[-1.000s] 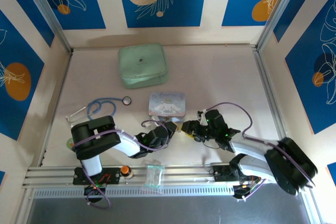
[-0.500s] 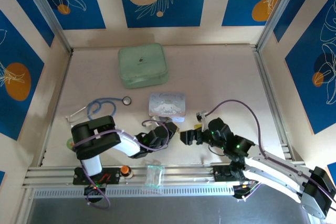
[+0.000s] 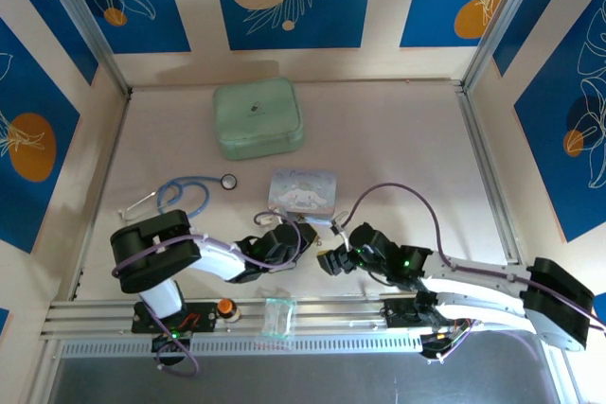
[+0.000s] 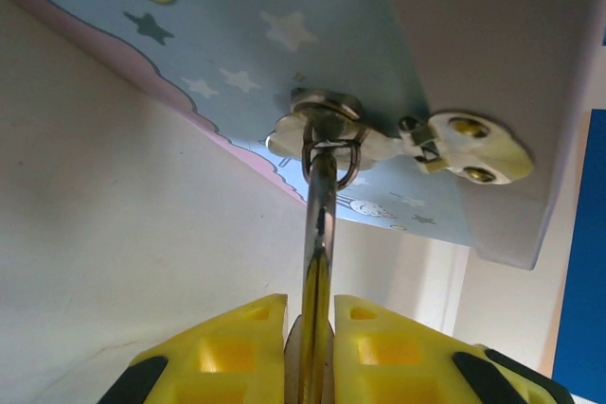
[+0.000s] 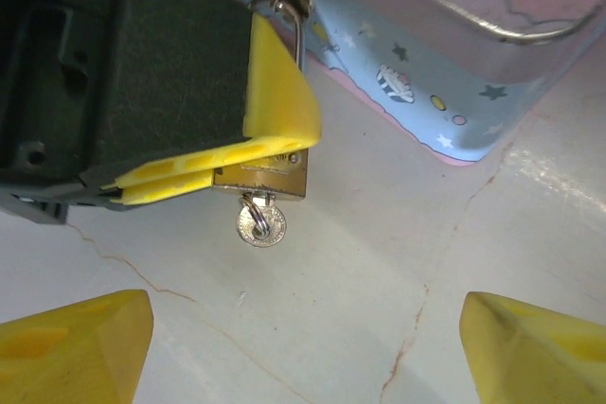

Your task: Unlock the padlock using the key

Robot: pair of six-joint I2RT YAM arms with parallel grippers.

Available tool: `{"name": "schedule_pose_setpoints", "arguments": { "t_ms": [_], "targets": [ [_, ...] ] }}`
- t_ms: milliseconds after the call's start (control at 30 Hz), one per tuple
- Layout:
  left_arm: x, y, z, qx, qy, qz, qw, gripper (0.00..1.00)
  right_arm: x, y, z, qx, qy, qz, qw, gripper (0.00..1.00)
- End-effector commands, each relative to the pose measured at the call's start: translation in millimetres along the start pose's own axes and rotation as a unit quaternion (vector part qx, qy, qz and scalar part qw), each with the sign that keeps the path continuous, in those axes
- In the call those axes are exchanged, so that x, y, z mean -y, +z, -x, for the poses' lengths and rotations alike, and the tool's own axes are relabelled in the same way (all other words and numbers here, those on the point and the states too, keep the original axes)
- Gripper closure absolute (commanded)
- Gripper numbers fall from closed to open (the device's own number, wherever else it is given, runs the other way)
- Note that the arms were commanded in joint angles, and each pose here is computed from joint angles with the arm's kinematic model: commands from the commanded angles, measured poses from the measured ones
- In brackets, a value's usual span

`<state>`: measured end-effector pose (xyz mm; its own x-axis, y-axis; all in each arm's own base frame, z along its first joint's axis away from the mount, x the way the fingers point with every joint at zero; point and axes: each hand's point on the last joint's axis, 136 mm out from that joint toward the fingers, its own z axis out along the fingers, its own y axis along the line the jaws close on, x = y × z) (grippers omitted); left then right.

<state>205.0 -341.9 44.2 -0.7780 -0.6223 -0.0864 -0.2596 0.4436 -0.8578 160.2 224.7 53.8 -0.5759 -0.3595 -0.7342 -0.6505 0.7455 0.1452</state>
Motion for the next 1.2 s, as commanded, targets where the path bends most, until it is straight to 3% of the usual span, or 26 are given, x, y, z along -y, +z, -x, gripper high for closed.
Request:
{"name": "schedule_pose_setpoints", "arguments": {
  "t_ms": [0,67,200,333,400,500,667,800,933,1033,1167],
  "targets": [
    [-20,-2,-4,-0.023,0.017,0.034,0.999,1.00,-5,4,22,0.029,-0.041,-0.015,0.999,0.17],
    [-20,-2,-5,-0.024,0.016,0.034,0.999,1.00,-6,9,20,0.023,-0.052,-0.019,0.998,0.20],
    [-19,-2,-5,-0.027,0.013,0.032,0.999,1.00,-15,16,18,0.024,-0.079,-0.012,0.997,0.40],
    [-17,-1,-7,-0.031,0.015,0.029,0.999,1.00,-22,25,14,0.015,-0.106,-0.014,0.994,0.45],
    [-16,-1,-8,-0.033,0.014,0.028,0.999,1.00,-23,29,15,0.015,-0.114,-0.016,0.993,0.52],
    [-16,-1,-8,-0.035,0.014,0.028,0.999,1.00,-19,33,19,0.017,-0.119,-0.036,0.992,0.53],
    [-15,-1,-11,-0.043,0.014,0.026,0.999,1.00,-23,41,33,0.042,-0.136,-0.036,0.989,0.67],
    [-17,-1,-13,-0.050,0.015,0.026,0.998,1.00,-24,50,37,0.042,-0.129,-0.024,0.990,0.69],
    [-18,-3,-13,-0.051,0.012,0.021,0.998,1.00,-25,55,36,0.034,-0.116,-0.009,0.993,0.82],
    [-18,-3,-14,-0.053,0.011,0.021,0.998,1.00,-25,54,39,0.037,-0.121,-0.010,0.992,0.98],
    [-12,-2,-16,-0.058,0.004,0.008,0.998,1.00,-23,61,39,0.020,-0.160,-0.051,0.986,1.00]
  ]
}}
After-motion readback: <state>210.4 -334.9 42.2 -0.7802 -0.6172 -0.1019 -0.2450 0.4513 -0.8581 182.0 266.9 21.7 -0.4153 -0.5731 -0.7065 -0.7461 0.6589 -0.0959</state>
